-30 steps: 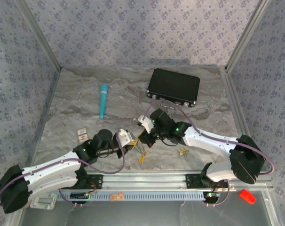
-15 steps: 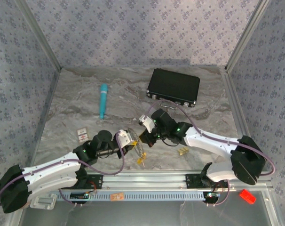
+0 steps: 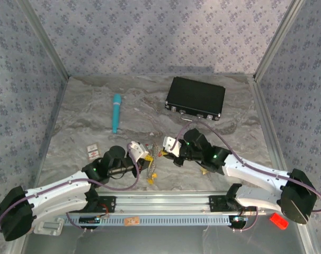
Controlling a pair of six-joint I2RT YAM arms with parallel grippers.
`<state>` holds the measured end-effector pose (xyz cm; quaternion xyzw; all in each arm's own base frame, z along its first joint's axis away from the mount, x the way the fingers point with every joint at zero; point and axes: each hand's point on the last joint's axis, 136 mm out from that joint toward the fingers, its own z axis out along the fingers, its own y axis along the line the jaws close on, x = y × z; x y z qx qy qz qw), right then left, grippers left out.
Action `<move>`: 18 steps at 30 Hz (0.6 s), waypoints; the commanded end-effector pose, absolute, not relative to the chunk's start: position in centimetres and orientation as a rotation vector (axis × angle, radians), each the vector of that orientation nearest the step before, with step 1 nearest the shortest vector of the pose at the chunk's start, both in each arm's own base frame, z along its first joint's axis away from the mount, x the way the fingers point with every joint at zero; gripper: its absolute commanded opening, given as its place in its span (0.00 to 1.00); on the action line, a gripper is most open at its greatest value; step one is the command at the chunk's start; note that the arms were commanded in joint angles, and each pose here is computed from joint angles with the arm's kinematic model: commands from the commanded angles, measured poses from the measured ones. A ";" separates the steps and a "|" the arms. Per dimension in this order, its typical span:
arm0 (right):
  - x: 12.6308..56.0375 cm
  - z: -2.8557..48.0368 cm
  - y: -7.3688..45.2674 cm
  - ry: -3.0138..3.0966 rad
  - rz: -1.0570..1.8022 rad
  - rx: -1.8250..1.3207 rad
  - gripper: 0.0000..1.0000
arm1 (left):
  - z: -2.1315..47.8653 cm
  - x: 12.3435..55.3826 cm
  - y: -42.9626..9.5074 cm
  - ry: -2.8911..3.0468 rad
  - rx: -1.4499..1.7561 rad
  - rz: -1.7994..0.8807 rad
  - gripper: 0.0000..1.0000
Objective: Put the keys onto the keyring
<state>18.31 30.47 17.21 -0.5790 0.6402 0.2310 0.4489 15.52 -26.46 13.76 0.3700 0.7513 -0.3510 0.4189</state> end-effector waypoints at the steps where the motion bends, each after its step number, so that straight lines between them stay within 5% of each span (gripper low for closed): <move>1: 18.3 18.5 31.5 1.426 0.516 -1.517 0.00 | 16.6 15.6 -27.3 1.842 0.854 -0.997 0.00; 18: 17.3 16.9 32.3 1.359 0.418 -1.608 0.00 | 17.2 15.5 -28.0 1.858 0.809 -1.104 0.00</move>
